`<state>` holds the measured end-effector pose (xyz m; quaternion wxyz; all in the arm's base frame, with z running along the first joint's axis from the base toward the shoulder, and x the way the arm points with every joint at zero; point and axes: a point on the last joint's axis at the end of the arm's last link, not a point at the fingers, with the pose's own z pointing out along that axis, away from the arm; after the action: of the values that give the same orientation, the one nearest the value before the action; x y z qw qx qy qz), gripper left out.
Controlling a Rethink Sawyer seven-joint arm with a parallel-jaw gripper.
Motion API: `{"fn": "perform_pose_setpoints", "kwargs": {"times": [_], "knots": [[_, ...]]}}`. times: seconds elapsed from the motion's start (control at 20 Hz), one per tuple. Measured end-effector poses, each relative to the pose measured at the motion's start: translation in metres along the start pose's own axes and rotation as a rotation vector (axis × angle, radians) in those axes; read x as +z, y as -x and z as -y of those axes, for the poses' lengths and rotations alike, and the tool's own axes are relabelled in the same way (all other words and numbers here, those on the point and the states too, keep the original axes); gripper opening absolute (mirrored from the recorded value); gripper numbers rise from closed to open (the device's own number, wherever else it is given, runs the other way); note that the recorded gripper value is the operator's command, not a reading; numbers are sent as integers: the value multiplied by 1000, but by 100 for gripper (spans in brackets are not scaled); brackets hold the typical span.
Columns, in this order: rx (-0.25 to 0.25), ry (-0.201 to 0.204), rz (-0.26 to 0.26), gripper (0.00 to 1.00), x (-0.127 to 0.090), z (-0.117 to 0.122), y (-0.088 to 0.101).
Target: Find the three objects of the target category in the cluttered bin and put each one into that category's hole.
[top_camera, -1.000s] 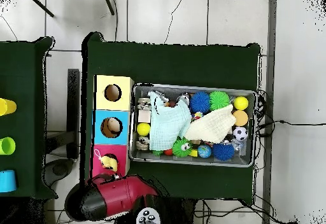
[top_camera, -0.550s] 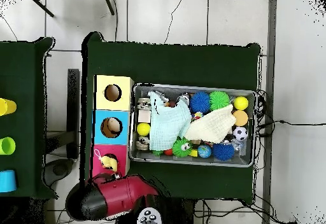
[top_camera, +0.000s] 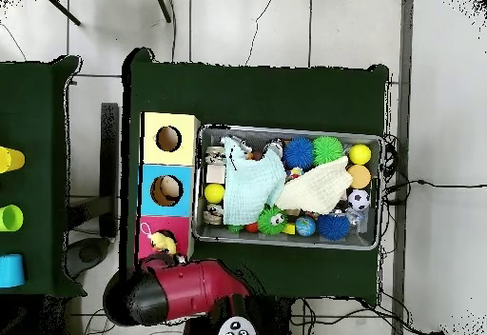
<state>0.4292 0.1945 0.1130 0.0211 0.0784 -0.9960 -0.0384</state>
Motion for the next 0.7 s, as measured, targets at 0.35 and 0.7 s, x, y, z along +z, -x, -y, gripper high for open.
{"fn": "perform_pose_setpoints", "kwargs": {"times": [0.35,0.7], "knots": [[45,6,-33,0,-22,4,5],[59,11,-36,0,-26,3,7]]}}
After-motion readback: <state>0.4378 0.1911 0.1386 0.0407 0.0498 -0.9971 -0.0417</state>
